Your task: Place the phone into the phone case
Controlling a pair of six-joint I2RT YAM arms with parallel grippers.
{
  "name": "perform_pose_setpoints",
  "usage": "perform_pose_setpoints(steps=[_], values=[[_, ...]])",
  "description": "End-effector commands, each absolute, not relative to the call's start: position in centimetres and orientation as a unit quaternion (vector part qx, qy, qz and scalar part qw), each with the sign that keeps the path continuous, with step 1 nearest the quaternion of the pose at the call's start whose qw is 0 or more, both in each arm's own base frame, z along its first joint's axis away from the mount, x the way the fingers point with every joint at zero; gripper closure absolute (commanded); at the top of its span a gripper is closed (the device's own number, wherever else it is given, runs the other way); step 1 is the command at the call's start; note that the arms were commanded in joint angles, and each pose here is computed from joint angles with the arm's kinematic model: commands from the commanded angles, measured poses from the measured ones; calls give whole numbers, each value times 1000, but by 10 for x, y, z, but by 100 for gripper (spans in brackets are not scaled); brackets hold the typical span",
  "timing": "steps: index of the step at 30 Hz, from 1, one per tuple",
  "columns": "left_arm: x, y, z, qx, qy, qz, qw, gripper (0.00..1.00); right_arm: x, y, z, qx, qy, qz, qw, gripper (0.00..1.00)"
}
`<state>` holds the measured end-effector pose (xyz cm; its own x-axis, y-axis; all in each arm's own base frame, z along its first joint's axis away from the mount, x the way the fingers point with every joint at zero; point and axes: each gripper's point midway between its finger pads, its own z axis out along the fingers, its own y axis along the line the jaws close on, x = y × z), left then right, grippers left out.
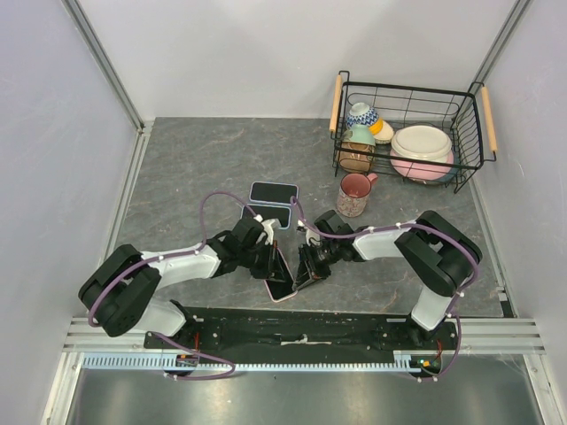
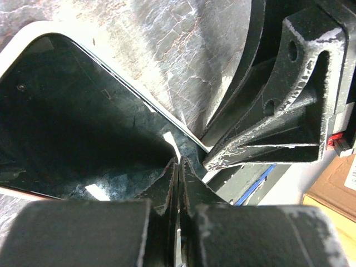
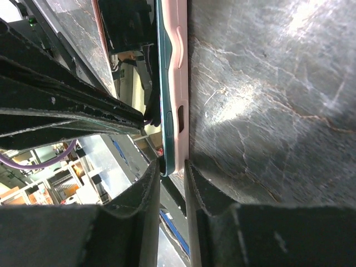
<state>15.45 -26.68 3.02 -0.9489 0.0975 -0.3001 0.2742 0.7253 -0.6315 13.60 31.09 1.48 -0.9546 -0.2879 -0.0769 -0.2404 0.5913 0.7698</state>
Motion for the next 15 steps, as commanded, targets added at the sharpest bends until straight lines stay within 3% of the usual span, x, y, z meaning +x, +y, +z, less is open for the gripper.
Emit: perform_pose_setpoints(steps=[1, 15], values=[[154, -277, 33, 115, 915, -367, 124, 98, 129, 275, -40, 141, -939, -311, 34, 75], [128, -280, 6, 116, 931, -340, 70, 98, 122, 240, -76, 139, -968, -205, 50, 85]])
